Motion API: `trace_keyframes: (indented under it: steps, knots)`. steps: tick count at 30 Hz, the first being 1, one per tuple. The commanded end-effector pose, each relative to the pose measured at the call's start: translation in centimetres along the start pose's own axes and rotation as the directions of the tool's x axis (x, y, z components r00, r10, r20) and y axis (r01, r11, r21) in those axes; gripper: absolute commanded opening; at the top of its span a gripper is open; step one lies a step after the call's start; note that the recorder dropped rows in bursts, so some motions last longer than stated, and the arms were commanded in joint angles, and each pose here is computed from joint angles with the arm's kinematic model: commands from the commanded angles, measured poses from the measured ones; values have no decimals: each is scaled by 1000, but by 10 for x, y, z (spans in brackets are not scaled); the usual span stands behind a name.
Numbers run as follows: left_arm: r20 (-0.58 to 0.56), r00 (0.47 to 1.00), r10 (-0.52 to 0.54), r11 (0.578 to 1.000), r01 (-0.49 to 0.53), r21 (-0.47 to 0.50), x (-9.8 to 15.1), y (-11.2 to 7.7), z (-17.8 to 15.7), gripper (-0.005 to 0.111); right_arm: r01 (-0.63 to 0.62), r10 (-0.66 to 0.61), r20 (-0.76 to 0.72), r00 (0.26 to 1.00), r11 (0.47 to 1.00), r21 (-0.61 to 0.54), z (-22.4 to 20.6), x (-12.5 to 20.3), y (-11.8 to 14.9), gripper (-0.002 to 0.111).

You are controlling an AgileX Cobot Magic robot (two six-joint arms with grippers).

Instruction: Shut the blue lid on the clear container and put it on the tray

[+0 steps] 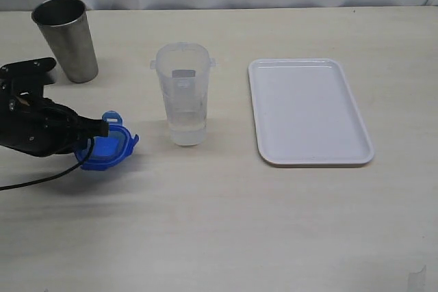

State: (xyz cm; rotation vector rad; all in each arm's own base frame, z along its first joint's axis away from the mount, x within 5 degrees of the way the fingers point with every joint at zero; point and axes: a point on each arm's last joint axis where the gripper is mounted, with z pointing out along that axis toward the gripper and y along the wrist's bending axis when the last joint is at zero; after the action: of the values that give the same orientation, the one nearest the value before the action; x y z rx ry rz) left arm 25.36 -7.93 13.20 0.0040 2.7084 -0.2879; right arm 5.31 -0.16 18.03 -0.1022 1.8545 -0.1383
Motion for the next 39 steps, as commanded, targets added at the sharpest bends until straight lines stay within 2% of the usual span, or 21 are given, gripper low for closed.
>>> trace_keyframes:
  steps: [1, 6, 16, 23, 39]
  knots:
    - [-57, 998, -5, 1000, 5, 4, 6, -1, 3, 27, -8, 8, 7, 1000, 1000, 4, 0, 0, 0, 4]
    - [-112, 993, 31, 1000, -32, 2, 11, 0, 6, 30, -8, 8, 7, 1000, 1000, 4, 0, 0, 0, 4]
    - [-83, 995, 55, 998, -56, -6, 9, 1, 6, 30, -8, 8, 7, 1000, 1000, 4, 0, 0, 0, 4]
    - [-82, 991, 108, 994, -109, -2, 9, 1, 6, 30, -8, 8, 7, 1000, 1000, 4, 0, 0, 0, 4]
    - [-83, 991, 105, 994, -105, -1, 9, 1, 6, 29, -8, 8, 7, 1000, 1000, 4, 0, 0, 0, 4]
